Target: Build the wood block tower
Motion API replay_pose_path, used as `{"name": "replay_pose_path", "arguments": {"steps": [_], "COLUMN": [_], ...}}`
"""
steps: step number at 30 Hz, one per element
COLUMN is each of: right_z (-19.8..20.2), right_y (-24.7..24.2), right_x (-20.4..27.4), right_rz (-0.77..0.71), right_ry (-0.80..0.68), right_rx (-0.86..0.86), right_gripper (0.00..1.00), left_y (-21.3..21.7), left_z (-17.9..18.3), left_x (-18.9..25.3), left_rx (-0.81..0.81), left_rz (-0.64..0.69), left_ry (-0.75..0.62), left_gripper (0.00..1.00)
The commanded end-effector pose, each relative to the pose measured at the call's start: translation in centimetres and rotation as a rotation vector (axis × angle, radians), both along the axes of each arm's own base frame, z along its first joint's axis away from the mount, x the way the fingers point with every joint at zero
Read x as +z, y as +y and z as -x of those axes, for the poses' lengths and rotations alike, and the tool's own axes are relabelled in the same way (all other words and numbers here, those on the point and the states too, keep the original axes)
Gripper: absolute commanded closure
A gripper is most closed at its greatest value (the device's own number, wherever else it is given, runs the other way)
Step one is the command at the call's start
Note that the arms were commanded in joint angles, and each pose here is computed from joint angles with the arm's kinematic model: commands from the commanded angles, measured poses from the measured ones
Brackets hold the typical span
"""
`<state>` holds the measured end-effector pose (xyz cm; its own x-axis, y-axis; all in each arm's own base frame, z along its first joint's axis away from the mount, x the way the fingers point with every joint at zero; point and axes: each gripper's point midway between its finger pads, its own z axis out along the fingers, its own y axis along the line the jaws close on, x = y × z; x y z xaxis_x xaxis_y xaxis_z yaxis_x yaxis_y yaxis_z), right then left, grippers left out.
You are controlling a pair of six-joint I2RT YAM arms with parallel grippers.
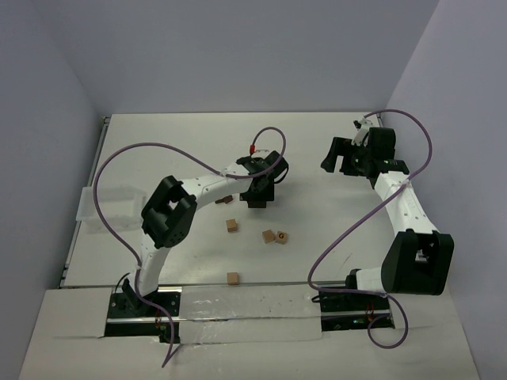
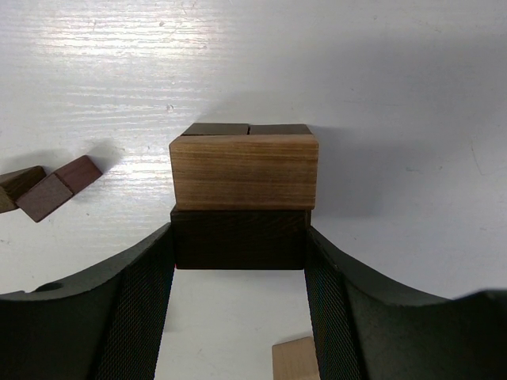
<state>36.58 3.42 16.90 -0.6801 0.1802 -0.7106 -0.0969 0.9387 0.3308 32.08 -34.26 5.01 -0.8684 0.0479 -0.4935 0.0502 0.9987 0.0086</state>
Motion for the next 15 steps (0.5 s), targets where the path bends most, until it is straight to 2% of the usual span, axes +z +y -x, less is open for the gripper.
{"name": "replay_pose_path", "arguments": {"steps": [1,5,7,11,15], "right_z": [-0.87,-0.94,-0.94,-0.93,-0.95], "right_y": [0.44,0.39,0.41,0.43,0.43], "right_x": [1.94,2.00,2.00,2.01,2.11], "right_rz": [-0.007,-0.008,-0.007,-0.007,-0.005], "right_ry": [-0.063,-0.063,-0.063,-0.065,-0.067], "right_rx": [0.012,0.010,0.011,0.012,0.013], "right_gripper": [0.05,0.05,0.05,0.05,0.05], "left_y": [-1.19,-1.38,-1.45,-1.47,-1.46], "left_z": [-0.91,-0.86,-0.87,-0.79,-0.75], "left_x": [0.80,0.83,0.78,0.70,0.82], "left_rx": [-0.012,-0.019,-0.023,-0.029,-0.034], "left_rz": [0.039,0.045,0.045,0.046,0.047], "left_ry": [-0.014,-0.010,-0.009,-0.005,-0.005], "left_gripper": [0.42,0.35,0.27,0.19,0.16]}}
